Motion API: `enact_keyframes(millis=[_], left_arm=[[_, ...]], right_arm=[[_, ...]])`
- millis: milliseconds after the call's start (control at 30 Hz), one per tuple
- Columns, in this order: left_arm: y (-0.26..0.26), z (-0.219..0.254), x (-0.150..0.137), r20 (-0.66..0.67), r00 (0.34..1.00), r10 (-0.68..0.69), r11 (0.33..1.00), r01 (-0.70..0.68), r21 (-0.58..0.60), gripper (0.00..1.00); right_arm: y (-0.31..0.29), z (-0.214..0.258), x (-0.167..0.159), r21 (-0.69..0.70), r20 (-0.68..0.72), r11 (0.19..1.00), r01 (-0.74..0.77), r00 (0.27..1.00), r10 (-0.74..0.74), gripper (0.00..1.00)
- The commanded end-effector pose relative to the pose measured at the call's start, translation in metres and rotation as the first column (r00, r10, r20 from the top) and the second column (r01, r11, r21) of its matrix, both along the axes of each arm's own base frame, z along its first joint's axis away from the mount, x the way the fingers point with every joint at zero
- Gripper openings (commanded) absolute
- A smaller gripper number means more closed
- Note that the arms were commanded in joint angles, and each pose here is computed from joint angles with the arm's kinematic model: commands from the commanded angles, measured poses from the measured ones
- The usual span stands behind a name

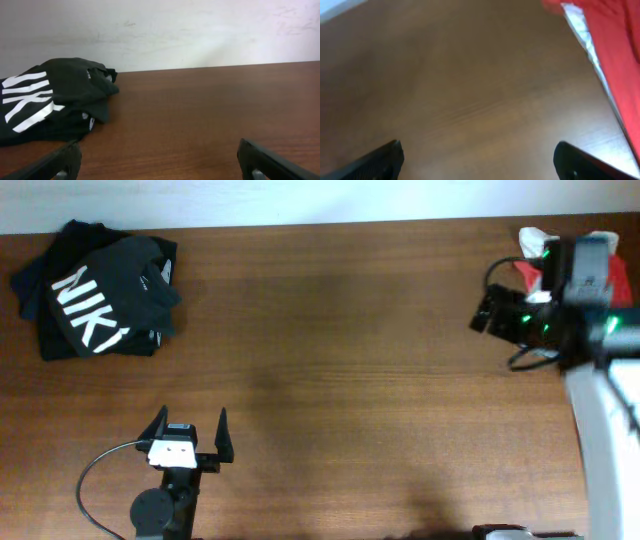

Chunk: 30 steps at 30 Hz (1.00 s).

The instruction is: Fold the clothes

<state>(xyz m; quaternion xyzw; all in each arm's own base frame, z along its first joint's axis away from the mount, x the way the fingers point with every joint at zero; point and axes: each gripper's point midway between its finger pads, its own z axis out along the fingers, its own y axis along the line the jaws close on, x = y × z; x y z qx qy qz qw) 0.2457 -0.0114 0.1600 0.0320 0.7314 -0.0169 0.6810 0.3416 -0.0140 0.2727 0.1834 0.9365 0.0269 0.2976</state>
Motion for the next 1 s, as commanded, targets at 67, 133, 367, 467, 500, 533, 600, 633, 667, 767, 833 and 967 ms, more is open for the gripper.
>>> enact_keyframes(millis=[67,133,367,467,500,533,600,633,667,767,833,967], left_arm=[[0.000,-0.002,0.000,-0.002,1.000,0.004,1.000,-0.004,-0.012,0.99],[0.000,-0.002,0.000,-0.002,1.000,0.004,1.000,-0.004,-0.012,0.99],[0.000,-0.002,0.000,-0.002,1.000,0.004,1.000,-0.004,-0.012,0.99],[0.000,-0.002,0.000,-0.002,1.000,0.004,1.000,-0.004,-0.012,0.99],[0.000,-0.002,0.000,-0.002,1.000,0.004,1.000,-0.004,-0.012,0.99],[0.000,-0.002,0.000,-0.002,1.000,0.004,1.000,-0.004,-0.012,0.99],[0.000,-0.002,0.000,-0.002,1.000,0.004,1.000,-0.004,-0.012,0.99],[0.000,-0.002,0.000,-0.002,1.000,0.004,1.000,-0.004,-0.012,0.99],[0.000,-0.002,0.000,-0.002,1.000,0.004,1.000,-0.004,-0.012,0.99],[0.000,-0.002,0.000,-0.002,1.000,0.004,1.000,-0.004,-0.012,0.99],[0.000,-0.002,0.000,-0.002,1.000,0.004,1.000,-0.004,-0.012,0.99],[0.000,-0.002,0.000,-0.002,1.000,0.004,1.000,-0.004,-0.012,0.99]], right_arm=[[0.034,-0.019,-0.036,-0.082,0.238,0.979,-0.184,0.951,0.199,0.99],[0.033,-0.037,-0.050,-0.088,0.334,0.980,-0.181,0.921,0.200,0.99],[0.034,-0.078,-0.089,-0.112,0.645,0.980,-0.163,0.739,0.196,0.99],[0.032,-0.084,-0.096,-0.117,0.700,0.982,-0.150,0.689,0.189,0.99],[0.030,-0.086,-0.097,-0.118,0.711,0.983,-0.139,0.679,0.181,0.99],[0.027,-0.087,-0.099,-0.119,0.721,0.985,-0.127,0.671,0.174,0.99],[0.023,-0.088,-0.101,-0.121,0.737,0.987,-0.107,0.656,0.161,0.99],[0.020,-0.089,-0.102,-0.118,0.747,0.988,-0.097,0.647,0.153,0.99],[0.019,-0.091,-0.103,-0.118,0.753,0.989,-0.093,0.640,0.150,0.99],[0.017,-0.099,-0.102,-0.114,0.757,0.989,-0.091,0.637,0.145,0.99],[0.015,-0.104,-0.100,-0.107,0.762,0.990,-0.089,0.632,0.139,0.99],[0.008,-0.114,-0.095,-0.092,0.776,0.994,-0.052,0.622,0.104,0.99]])
